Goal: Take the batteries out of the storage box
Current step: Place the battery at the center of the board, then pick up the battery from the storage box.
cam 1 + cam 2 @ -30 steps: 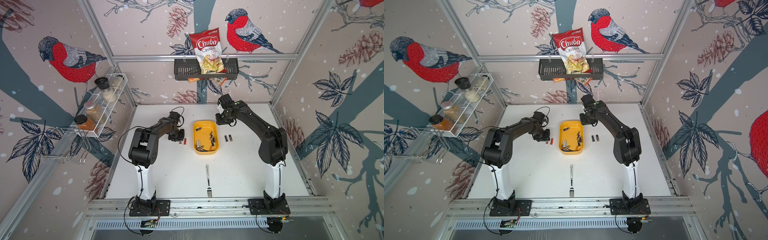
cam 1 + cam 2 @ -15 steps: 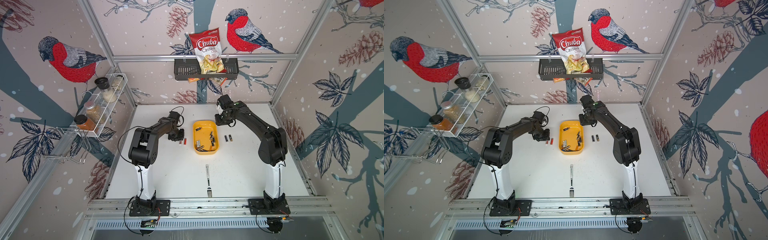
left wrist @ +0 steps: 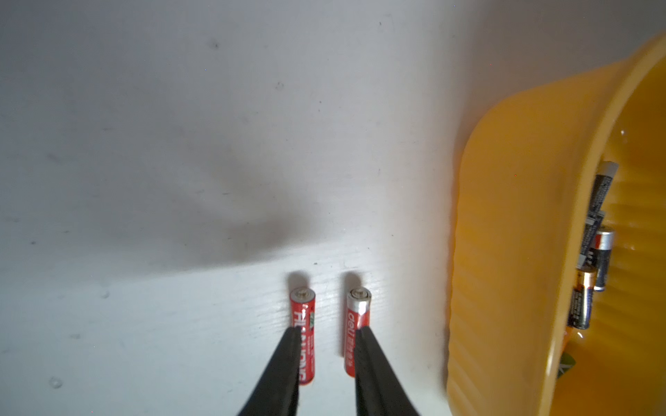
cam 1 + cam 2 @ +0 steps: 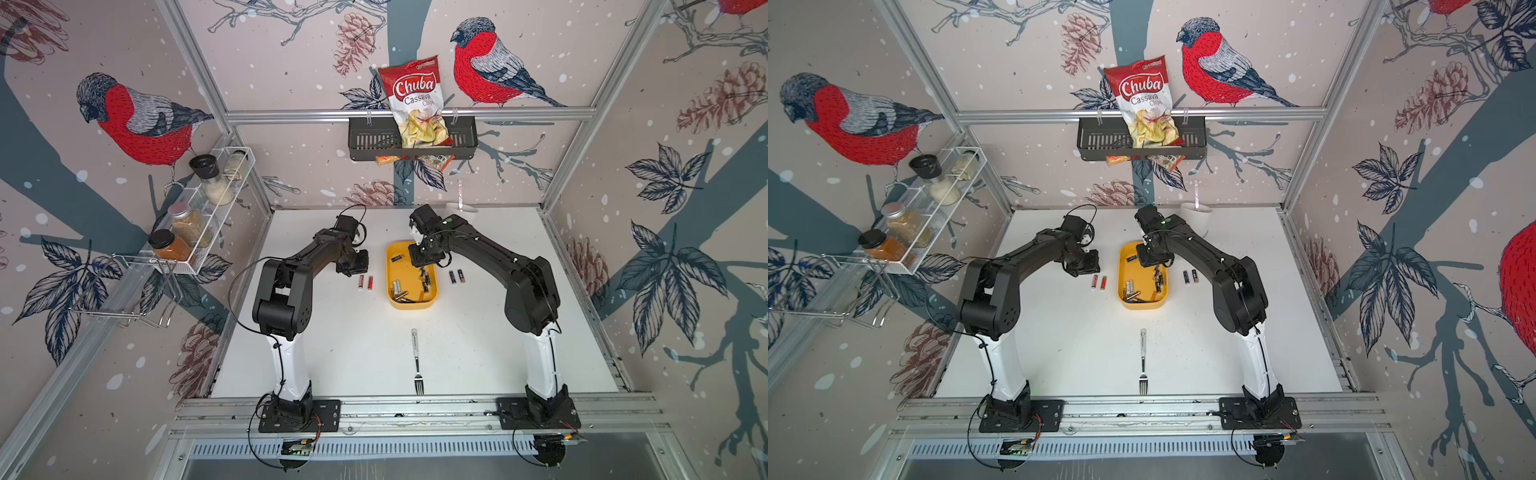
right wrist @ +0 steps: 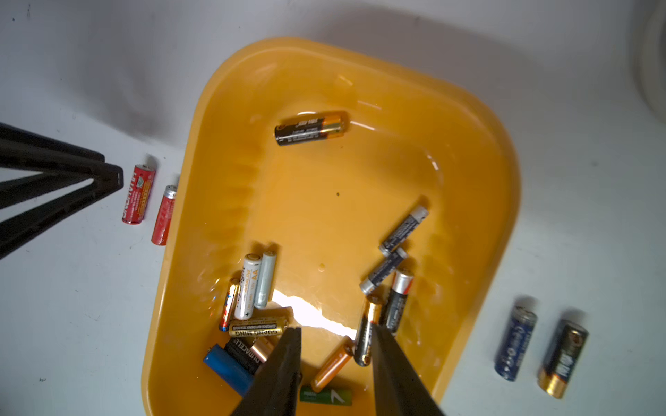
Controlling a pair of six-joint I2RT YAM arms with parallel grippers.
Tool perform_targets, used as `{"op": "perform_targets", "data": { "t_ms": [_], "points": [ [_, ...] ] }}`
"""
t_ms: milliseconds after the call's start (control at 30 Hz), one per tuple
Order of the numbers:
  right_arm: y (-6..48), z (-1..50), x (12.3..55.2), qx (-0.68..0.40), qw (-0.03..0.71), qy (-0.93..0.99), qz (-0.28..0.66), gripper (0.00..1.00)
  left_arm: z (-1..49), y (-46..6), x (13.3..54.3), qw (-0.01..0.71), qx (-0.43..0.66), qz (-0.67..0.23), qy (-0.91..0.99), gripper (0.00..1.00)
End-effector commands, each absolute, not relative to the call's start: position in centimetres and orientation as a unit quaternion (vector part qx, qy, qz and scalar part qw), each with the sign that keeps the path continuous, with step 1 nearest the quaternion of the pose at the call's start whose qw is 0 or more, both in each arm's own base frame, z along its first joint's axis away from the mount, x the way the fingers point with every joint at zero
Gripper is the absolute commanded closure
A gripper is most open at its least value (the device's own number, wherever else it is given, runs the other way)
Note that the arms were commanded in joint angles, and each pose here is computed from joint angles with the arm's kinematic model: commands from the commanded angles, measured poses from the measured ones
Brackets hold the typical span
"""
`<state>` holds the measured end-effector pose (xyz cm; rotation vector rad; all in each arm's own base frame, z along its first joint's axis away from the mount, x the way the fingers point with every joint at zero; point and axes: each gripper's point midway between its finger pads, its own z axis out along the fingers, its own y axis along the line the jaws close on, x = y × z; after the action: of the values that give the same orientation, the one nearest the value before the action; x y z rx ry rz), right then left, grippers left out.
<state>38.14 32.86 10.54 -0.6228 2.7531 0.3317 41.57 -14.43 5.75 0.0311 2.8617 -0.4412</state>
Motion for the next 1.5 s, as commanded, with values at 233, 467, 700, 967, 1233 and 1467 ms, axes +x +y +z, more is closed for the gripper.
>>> {"op": "perform_targets", "data": {
  "t_ms": [233,467,700,967,1233,1467],
  "points": [
    [37.6,6.8,35.6,-0.245,0.121,0.953,0.129,0.61,5.8,-14.2,40.5,0.111,0.004,-0.159,0.981,0.7],
    [37.6,5.1,35.2,-0.252,0.111,0.955,0.114,0.61,5.7,-14.3,40.3,0.11,0.002,-0.162,0.981,0.7],
    [37.4,4.1,35.2,-0.253,0.106,0.956,0.105,0.61,5.8,-14.3,40.3,0.11,0.001,-0.163,0.98,0.7],
    [37.2,3.1,35.1,-0.255,0.099,0.957,0.1,0.62,5.8,-14.3,40.1,0.109,0.001,-0.164,0.98,0.7],
    [36.8,2.3,35.1,-0.256,0.095,0.958,0.085,0.64,6.0,-14.3,40.1,0.111,0.0,-0.165,0.98,0.7],
    [36.4,1.7,35.2,-0.259,0.094,0.959,0.073,0.67,6.0,-14.2,40.0,0.111,0.001,-0.164,0.98,0.7]
  ]
}}
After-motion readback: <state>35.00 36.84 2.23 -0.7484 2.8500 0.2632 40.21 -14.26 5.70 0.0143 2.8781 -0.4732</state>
